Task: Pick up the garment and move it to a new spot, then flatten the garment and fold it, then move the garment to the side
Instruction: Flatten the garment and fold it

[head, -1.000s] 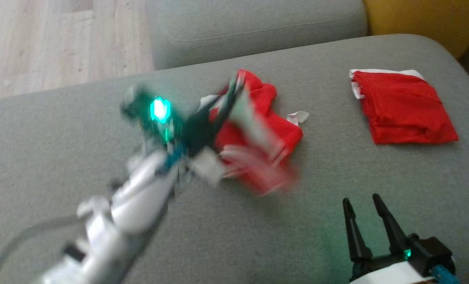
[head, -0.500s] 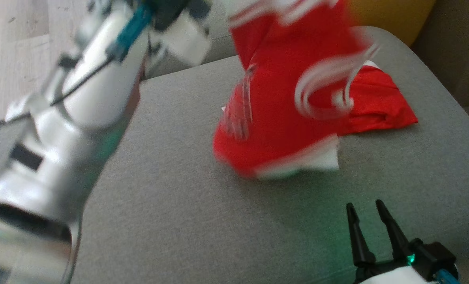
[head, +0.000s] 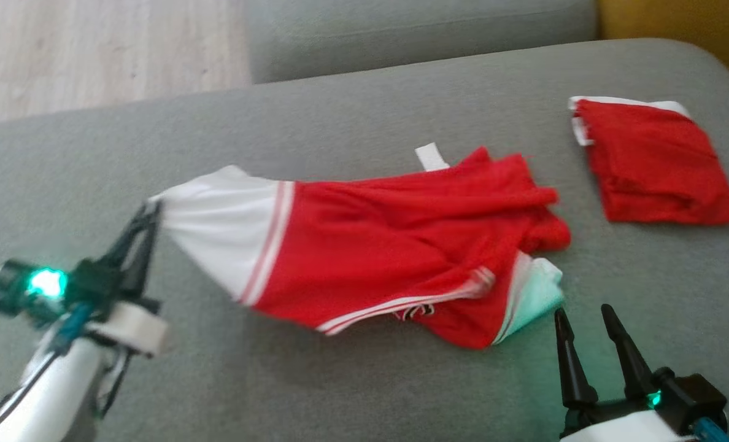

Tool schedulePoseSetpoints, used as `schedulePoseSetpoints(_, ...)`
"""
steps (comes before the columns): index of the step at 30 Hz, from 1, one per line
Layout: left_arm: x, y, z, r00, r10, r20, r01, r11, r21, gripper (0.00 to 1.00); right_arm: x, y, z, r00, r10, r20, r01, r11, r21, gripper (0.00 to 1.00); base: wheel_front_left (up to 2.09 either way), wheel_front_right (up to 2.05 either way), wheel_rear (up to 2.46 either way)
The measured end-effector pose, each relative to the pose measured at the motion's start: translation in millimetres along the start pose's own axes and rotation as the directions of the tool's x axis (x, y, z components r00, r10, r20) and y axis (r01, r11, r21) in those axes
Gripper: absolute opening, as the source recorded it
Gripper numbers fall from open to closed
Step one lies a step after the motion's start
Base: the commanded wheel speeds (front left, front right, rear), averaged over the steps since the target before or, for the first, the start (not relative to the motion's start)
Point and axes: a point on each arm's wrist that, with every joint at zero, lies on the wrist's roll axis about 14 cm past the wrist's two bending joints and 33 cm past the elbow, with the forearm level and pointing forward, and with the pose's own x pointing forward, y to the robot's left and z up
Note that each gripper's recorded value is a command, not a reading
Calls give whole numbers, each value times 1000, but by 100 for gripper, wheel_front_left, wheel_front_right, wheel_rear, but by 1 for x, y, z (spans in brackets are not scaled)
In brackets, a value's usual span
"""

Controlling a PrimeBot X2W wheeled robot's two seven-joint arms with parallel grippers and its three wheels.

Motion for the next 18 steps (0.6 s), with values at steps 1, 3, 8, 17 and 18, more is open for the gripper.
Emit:
schedulePoseSetpoints(1,-8,11,-7,999,42,-18,-42,999,-3,0,3,3,-2,1000,12,-8,-12,1000,-3,100,0,0,0)
schedulePoseSetpoints(3,-21,29,-18,994,103,-42,-102,995,11,0,8,8,-5,999,31,-18,-31,999,-7,100,0,0,0)
schedulePoseSetpoints(8,-38,38,-29,985,156,-70,-157,987,-15,0,19,14,-3,998,57,-15,-57,998,-9,100,0,0,0)
schedulePoseSetpoints(17,-34,-3,-7,999,46,13,-46,999,-10,0,16,12,-3,999,46,-14,-46,999,-8,100,0,0,0)
schedulePoseSetpoints(18,-34,-14,-4,1000,8,25,-7,1000,-7,0,16,11,-3,999,43,-14,-43,999,-8,100,0,0,0)
